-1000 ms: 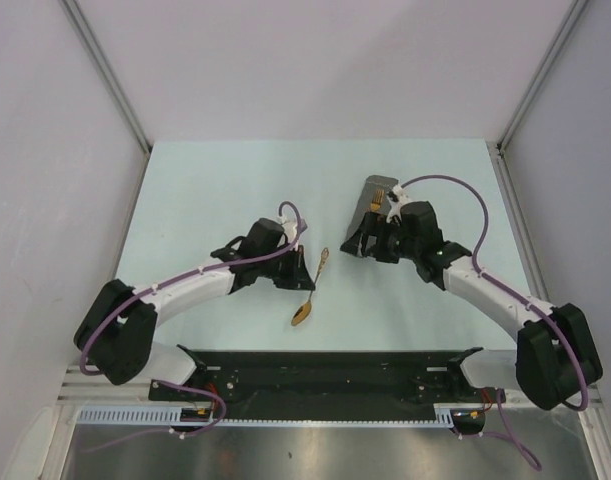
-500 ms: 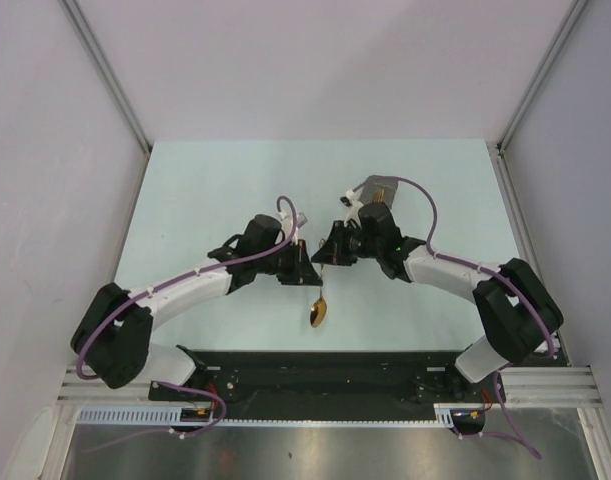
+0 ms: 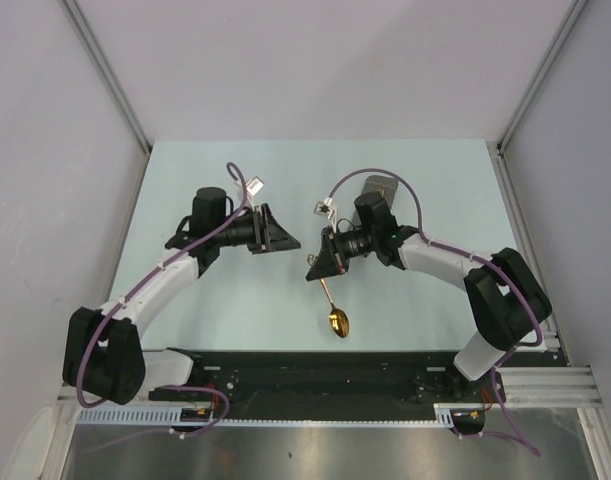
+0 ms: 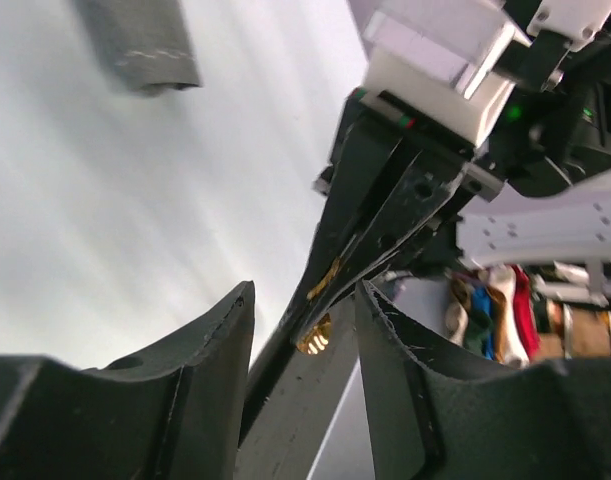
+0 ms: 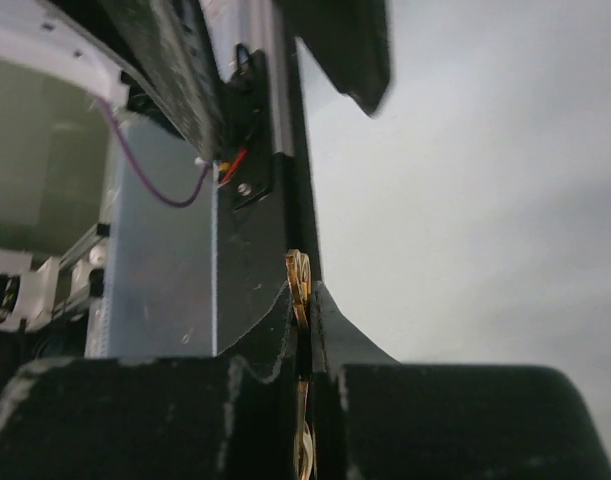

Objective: Fold the napkin into a case and place the utensils inside
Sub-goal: Pass from the right arm to the left

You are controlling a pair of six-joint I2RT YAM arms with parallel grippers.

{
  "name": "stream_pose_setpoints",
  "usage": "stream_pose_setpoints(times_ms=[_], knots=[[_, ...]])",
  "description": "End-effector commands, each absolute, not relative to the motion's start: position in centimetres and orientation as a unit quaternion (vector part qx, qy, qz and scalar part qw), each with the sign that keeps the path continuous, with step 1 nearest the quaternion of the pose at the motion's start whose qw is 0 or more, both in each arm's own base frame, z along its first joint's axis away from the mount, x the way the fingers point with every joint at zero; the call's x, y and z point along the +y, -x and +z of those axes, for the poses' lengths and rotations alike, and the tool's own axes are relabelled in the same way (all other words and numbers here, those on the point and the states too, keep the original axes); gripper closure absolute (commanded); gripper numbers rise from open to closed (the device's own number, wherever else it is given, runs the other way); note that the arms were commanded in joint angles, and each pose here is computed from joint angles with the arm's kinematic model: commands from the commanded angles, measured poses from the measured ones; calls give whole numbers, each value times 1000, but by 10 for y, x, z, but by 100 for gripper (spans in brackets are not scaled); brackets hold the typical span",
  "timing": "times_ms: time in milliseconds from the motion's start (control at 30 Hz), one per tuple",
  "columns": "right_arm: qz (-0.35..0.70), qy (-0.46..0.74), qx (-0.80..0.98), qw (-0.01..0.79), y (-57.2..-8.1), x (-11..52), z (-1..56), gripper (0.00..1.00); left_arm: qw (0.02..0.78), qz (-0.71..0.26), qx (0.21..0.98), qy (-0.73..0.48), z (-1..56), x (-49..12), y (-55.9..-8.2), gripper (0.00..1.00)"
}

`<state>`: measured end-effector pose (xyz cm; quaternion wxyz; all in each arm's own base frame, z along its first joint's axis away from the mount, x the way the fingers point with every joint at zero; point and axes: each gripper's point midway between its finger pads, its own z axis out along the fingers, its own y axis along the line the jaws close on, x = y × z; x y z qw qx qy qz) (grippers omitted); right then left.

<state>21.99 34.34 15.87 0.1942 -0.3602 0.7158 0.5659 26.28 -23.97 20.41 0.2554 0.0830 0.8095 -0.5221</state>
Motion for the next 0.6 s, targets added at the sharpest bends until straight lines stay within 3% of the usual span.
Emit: stream_pose_setpoints(times_ms=[0,300,567], knots=[[613,420,649,166,-196,348,185,100,218,-586,765,-155,223,-252,-243,51],[621,409,651,152,-194,355,185,100,206,-626,725,-200,232,-259,-224,57],[632,409,641,148,-190,359,188,100,182,-615,738,-209,213,-269,-214,57]])
